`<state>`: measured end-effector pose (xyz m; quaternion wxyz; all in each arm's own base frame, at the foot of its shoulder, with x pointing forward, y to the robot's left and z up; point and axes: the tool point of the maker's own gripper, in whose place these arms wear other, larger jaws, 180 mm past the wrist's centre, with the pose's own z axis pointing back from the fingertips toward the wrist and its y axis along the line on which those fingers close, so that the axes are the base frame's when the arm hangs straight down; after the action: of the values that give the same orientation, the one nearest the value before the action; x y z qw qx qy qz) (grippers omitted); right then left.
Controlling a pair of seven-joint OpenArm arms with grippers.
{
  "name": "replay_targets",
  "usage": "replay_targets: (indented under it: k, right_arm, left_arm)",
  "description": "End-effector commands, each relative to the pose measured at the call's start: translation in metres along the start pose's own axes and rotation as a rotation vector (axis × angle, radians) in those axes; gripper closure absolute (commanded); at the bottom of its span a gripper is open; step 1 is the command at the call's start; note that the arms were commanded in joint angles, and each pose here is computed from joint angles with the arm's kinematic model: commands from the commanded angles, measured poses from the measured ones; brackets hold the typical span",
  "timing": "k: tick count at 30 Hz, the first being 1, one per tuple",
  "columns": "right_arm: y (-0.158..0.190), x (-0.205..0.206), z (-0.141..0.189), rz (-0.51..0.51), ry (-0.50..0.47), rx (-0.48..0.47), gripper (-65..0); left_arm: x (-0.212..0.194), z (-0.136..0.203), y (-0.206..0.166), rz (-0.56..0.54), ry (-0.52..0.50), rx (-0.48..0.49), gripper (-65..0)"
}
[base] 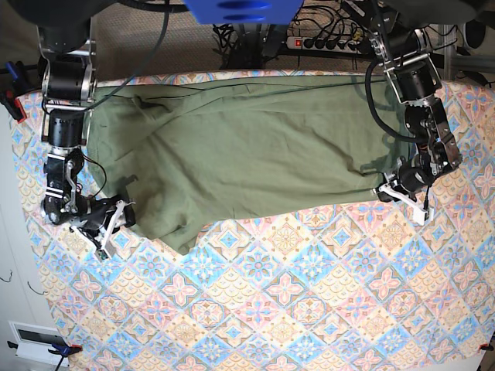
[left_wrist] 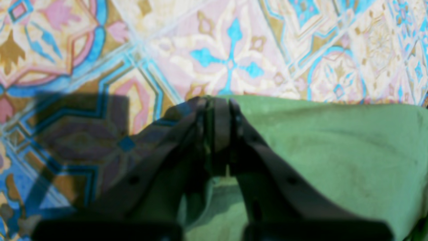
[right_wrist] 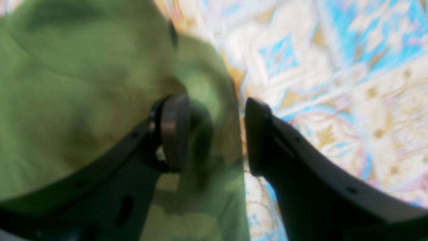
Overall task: Layout the t-shirt on the table in an organized manner, then fold the t-shirt properly
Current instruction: 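Grasp the shirt's open edge with both grippers and fold it over lengthwise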
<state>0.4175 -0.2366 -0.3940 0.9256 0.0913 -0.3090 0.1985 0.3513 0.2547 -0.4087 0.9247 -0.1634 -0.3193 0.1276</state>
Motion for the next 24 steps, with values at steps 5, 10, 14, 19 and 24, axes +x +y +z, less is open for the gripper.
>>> replay_targets:
  k: [5,10,14,19,24]
  right_arm:
    - [-0.008,0.025,-0.005,-0.019,-0.08,0.014,-26.4]
    - [-0.004,0.012,-0.015,-0.042,-0.067,0.032,-26.4]
    - [0.0,0.005,-0.019,-0.036,-0.053,0.04,-26.4]
    - [-0.003,-0.016,-0.018,-0.046,-0.019,0.034,-24.9]
    - [-0.008,-0.02,-0.015,-0.052,-0.011,0.024,-5.9]
  left_arm:
    - [0.024,0.007,-0.002,-0.02,-0.061,-0.006,0.0]
    - [0.024,0.007,-0.002,-0.02,-0.06,-0.005,0.0]
    - [0.024,0.007,-0.002,-0.02,-0.058,-0.005,0.0]
    - [0.023,0.007,-0.002,-0.02,-0.055,-0.005,0.0]
    - [0.023,0.007,-0.003,-0.021,-0.056,-0.006,0.0]
